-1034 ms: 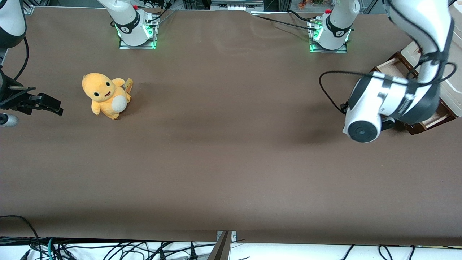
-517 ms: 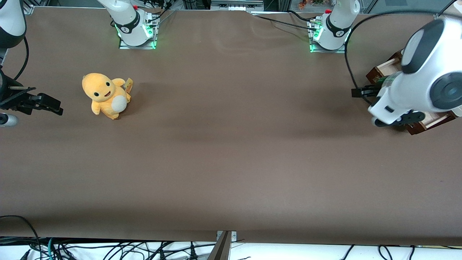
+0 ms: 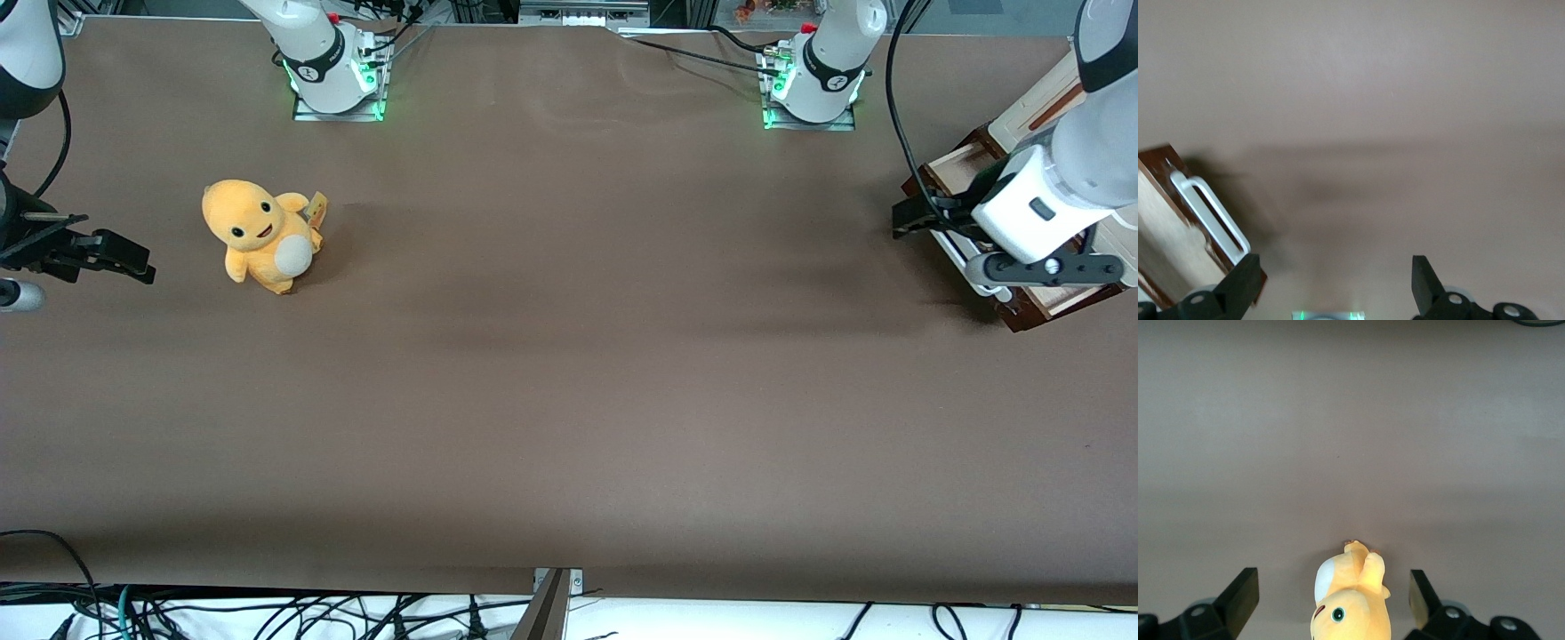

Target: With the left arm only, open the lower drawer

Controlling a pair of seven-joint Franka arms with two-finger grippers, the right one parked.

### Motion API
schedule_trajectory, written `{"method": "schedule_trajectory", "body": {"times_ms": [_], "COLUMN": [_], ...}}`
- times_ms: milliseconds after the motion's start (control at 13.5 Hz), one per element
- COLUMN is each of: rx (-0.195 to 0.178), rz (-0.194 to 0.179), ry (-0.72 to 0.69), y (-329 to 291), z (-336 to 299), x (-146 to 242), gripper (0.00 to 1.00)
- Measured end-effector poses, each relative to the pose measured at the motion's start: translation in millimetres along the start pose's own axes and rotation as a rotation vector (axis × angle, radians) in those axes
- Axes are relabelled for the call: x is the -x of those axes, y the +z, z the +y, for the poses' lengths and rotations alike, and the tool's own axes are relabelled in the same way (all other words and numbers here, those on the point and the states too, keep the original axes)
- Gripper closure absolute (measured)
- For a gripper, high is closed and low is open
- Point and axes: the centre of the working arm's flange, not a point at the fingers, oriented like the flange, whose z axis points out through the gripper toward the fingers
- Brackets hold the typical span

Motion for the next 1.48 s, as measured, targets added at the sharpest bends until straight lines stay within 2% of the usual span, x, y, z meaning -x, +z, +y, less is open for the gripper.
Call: {"method": "schedule_trajectory", "body": {"times_ms": [148, 295, 665, 1477], "rx": [-0.005, -0.003, -0.004, -0.005], "rz": [0.075, 0.118, 0.103, 0.098], "ry": [0.012, 0.008, 0.014, 0.02], "y": [19, 40, 42, 37], "z": [-21, -33, -33, -30], "x": [2, 12, 44, 46], "gripper": [0.0, 0.0, 0.0, 0.0]}}
